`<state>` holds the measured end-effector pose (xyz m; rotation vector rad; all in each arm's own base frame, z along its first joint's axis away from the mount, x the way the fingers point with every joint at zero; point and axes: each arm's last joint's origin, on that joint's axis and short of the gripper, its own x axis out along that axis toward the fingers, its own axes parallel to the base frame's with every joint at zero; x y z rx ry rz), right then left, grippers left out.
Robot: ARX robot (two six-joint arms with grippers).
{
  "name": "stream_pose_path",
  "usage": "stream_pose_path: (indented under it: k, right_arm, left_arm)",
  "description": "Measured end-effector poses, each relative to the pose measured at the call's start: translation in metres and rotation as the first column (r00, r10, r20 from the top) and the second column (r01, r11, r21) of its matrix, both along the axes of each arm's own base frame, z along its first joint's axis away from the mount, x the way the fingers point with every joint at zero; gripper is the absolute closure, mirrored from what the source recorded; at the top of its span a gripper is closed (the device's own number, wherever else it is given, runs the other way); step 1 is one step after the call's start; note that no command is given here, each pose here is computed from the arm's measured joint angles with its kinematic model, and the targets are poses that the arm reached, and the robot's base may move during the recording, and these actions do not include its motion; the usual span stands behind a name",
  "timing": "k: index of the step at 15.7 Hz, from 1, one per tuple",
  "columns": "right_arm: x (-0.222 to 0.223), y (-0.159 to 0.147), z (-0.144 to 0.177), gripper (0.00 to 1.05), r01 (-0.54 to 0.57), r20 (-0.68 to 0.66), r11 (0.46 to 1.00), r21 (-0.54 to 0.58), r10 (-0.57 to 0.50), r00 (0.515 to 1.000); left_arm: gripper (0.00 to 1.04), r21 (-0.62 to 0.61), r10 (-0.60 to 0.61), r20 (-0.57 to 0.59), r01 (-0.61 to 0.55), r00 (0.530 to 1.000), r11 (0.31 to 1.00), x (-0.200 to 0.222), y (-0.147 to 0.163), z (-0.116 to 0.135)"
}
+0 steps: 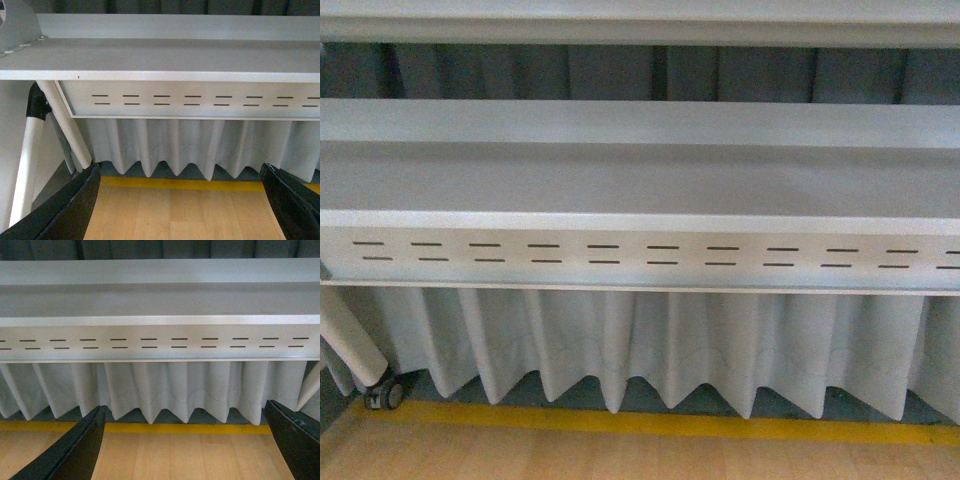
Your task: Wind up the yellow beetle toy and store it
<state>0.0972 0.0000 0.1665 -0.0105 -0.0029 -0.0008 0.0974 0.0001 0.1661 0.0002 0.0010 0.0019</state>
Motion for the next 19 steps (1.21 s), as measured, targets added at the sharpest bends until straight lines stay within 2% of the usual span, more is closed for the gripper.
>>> stream_pose_path:
  k: [19]
  right_arm:
    - [0.0, 0.0, 0.0, 0.07, 0.0, 0.0, 1.0, 0.0, 0.0, 1.0]
  left_arm:
    - [0.07, 0.0, 0.0, 0.0, 0.0, 1.0, 1.0, 0.0, 0.0, 0.0]
